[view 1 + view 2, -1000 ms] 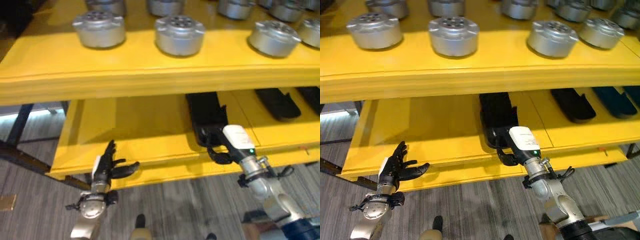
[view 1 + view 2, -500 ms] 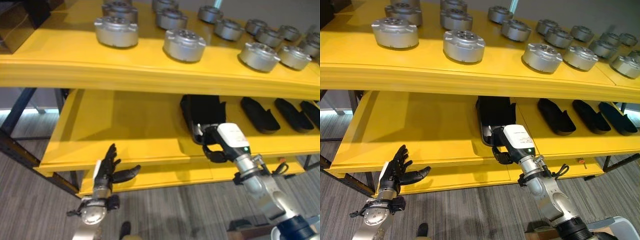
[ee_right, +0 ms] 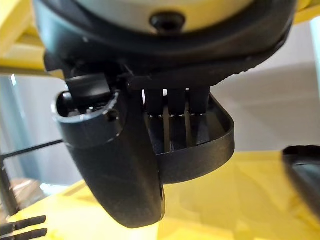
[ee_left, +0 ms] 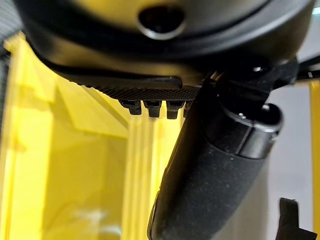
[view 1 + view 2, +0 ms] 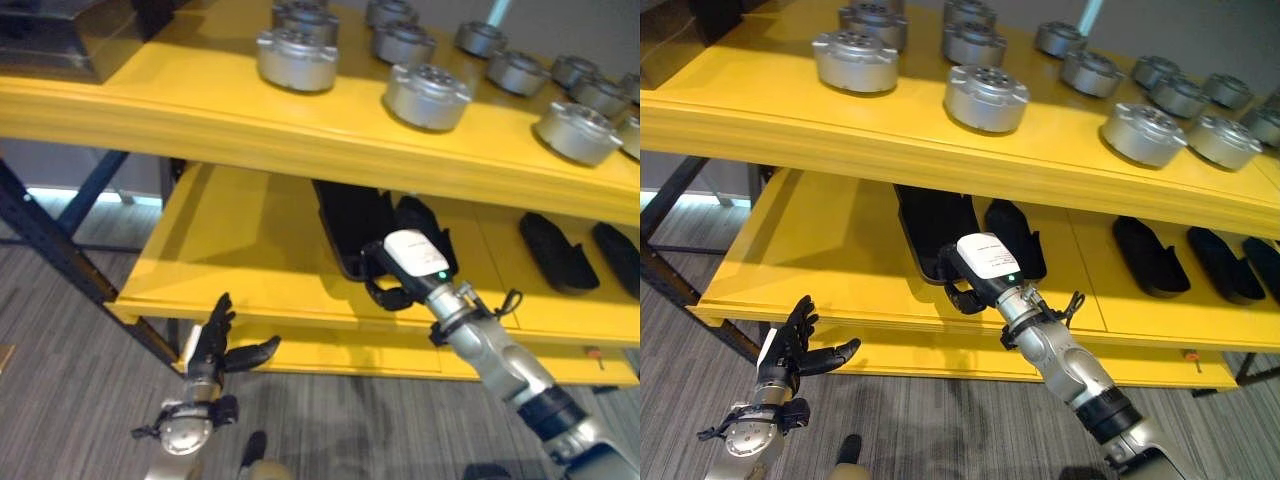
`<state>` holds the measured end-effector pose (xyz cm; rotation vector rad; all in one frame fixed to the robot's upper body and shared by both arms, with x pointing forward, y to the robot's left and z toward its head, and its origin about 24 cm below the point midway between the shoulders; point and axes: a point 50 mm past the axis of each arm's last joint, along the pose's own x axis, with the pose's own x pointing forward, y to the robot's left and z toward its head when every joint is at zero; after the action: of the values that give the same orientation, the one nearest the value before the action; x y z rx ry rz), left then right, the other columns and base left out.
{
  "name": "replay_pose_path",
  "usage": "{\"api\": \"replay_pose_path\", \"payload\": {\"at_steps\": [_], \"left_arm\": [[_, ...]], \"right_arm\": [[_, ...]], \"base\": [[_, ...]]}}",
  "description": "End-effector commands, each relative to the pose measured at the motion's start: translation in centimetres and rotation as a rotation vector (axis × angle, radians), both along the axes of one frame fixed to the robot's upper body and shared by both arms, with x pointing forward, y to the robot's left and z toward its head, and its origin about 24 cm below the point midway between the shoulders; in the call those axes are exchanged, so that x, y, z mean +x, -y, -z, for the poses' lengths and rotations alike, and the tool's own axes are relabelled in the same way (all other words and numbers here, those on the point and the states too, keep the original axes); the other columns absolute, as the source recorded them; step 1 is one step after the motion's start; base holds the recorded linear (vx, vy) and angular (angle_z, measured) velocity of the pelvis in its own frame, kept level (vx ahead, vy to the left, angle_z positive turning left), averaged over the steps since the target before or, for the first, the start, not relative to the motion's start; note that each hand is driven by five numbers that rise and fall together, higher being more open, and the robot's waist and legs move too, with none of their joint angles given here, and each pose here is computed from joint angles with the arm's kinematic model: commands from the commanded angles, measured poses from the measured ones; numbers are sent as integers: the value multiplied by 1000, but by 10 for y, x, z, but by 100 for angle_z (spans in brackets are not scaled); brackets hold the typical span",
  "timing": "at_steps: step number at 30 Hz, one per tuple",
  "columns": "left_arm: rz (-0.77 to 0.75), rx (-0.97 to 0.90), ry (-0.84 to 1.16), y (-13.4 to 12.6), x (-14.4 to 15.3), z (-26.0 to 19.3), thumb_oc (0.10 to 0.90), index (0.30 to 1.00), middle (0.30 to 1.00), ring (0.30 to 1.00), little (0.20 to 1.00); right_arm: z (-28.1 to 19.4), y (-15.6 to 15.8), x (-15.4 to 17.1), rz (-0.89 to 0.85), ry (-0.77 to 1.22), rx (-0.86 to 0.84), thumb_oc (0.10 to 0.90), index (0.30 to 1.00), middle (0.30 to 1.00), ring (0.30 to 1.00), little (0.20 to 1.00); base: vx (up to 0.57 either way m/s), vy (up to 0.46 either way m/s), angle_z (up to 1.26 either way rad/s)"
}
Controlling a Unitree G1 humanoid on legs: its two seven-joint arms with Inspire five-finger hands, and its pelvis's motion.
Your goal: Move parts from the plastic box to the shelf.
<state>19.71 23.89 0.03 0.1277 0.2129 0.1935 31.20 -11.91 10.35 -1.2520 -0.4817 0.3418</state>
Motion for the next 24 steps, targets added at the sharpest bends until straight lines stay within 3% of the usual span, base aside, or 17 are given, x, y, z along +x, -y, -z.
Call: {"api": "replay_pose_path", "payload": {"at_steps": [1, 13, 24], "left_arm": [[71, 41, 235, 4, 26, -45, 900, 1000, 1000, 1000, 1000], [140, 13, 320, 20, 47, -64, 900, 1000, 1000, 1000, 1000], [198, -24, 369, 35, 54, -75, 900, 1000, 1000, 1000, 1000]], "right_arm": [[-74, -11, 17, -21, 272, 140, 400, 300, 300, 300, 300], [-100, -18, 41, 52, 325, 228, 400, 300, 300, 300, 300], [-125, 3, 69, 216, 358, 234, 400, 300, 300, 300, 300]], "base": [[-71, -7, 16], [-101, 1, 14], [-36, 24, 4]]}}
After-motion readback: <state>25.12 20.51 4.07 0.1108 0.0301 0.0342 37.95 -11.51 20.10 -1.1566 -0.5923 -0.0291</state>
